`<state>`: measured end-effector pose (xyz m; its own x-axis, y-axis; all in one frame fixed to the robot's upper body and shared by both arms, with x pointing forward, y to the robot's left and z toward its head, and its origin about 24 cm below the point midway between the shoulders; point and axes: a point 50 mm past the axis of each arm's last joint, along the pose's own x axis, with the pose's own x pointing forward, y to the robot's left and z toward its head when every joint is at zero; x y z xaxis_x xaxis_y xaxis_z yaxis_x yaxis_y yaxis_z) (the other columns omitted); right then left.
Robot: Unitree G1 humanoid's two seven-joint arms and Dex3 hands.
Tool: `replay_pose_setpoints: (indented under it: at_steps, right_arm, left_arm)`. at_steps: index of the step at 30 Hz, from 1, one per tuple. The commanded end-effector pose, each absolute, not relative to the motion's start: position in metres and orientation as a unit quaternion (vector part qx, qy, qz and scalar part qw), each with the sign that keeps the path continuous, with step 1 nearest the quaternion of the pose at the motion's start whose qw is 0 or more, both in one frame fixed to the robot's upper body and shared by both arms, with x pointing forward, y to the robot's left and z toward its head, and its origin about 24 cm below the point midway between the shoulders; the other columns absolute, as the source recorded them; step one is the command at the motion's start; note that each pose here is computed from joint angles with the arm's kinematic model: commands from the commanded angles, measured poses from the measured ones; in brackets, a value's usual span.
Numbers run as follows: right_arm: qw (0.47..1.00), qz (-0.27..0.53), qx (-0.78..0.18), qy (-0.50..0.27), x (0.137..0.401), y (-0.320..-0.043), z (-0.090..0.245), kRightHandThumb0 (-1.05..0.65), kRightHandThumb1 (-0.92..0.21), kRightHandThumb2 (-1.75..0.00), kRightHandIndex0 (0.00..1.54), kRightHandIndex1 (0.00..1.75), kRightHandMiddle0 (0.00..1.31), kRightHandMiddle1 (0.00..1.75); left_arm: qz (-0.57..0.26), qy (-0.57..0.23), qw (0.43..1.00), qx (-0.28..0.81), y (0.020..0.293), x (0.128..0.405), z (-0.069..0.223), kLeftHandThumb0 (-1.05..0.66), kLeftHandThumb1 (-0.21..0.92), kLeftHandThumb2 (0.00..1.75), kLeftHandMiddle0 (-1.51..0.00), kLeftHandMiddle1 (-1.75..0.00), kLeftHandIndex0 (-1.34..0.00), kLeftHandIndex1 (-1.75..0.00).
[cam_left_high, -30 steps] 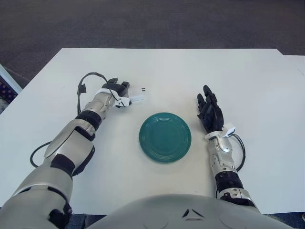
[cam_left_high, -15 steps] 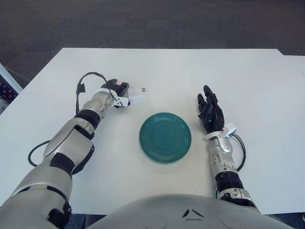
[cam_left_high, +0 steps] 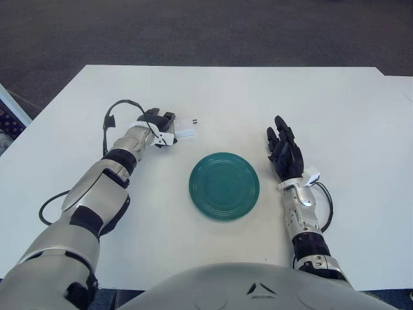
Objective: Put the charger into the plate.
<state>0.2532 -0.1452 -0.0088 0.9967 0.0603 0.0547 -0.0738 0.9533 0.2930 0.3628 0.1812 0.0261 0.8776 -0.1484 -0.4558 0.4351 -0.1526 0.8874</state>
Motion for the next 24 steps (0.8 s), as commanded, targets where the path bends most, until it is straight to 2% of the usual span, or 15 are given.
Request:
replay_pose_setpoints:
  at_steps: [1,24]
  right_arm:
    - [0.978,-0.009,0.174,0.112,0.206,-0.1525,-0.0658,-0.98,-0.92,-0.95,0.02,0.0,0.0,0.24]
    - [0.977,-0.003,0.172,0.122,0.2082,-0.1471,-0.0662,-0.97,-0.92,-0.95,0.01,0.0,0.0,0.19]
  left_arm:
    - [-0.264,0.104,0.64,0.714,0.1741,0.3534,0.0112,-1.05,0.92,0.74,-0.06,-0.01,-0.04,-0.57]
    - [-0.268,0.091,0.661,0.694,0.1694,0.3562,0.0172,-1.05,0.92,0.8,-0.09,-0.02,-0.04,-0.58]
